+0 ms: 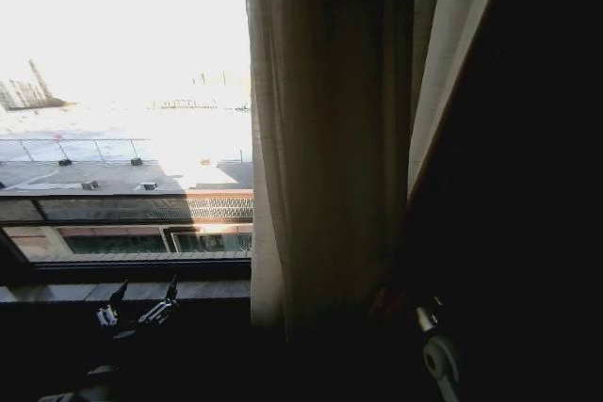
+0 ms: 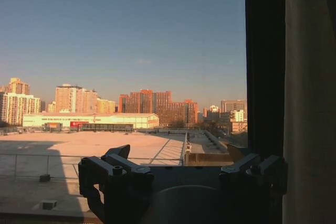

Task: Open the curtains by pulling them apart, changing their state from closed to fully open.

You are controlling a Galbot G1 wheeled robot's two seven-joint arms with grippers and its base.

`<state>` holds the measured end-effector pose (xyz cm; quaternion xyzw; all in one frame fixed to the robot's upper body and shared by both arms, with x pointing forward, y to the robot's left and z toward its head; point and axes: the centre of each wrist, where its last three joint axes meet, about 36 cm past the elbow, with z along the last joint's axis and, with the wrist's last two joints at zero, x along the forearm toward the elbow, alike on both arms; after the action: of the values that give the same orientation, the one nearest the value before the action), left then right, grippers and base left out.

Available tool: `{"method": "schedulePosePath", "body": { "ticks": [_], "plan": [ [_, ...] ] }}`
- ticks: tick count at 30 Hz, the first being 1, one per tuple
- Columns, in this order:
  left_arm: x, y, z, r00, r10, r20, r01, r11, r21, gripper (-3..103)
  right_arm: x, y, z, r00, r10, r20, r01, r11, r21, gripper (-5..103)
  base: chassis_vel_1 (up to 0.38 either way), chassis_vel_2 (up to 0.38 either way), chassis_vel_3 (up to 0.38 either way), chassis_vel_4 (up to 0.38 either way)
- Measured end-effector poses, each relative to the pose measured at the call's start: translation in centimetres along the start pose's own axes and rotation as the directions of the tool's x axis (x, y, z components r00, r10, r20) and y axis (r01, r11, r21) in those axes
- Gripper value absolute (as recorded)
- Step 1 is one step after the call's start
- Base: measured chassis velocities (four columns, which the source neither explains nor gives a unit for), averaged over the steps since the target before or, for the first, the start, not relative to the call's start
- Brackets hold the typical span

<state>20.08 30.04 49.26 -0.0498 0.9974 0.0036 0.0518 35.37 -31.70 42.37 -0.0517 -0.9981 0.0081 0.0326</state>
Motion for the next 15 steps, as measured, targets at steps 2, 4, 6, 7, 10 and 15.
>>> {"method": "schedulePosePath", "body": {
  "ticks": [2,4,6,7,10,15],
  "plan": [
    [0.03,0.02,0.01,1.0,0.0,0.001,0.0,1.0,0.0,100,0.0,0.0,0.01,1.0,0.001,0.001,-0.001,1.0,0.002,0,-0.307,-0.261,0.27,0.317],
    [0.1,0.09,0.11,1.0,-0.001,0.002,0.001,1.0,0.0,100,0.1,0.01,0.08,1.0,0.002,0.0,-0.002,1.0,0.009,0,-0.203,-0.22,0.22,0.183],
    [0.15,0.12,0.17,1.0,0.0,0.003,0.0,1.0,0.0,100,0.26,0.03,0.15,1.0,0.0,-0.005,0.0,1.0,0.014,0,-0.124,-0.133,0.099,0.107],
    [0.17,0.12,0.18,1.0,0.0,0.003,0.0,1.0,0.001,100,0.39,0.05,0.21,1.0,-0.005,-0.009,0.005,1.0,0.018,0,-0.077,-0.018,0.051,0.055],
    [0.17,0.12,0.21,1.0,0.0,0.003,0.0,1.0,0.001,100,0.7,0.11,0.5,1.0,-0.008,-0.024,0.009,1.0,0.025,4,-0.031,-0.012,0.034,0.023],
    [0.13,0.1,0.3,1.0,0.001,0.002,-0.001,1.0,0.003,100,0.99,0.09,0.77,0.999,-0.005,-0.034,0.006,1.0,0.025,25,0.022,0.017,-0.031,-0.023]
  ]
}}
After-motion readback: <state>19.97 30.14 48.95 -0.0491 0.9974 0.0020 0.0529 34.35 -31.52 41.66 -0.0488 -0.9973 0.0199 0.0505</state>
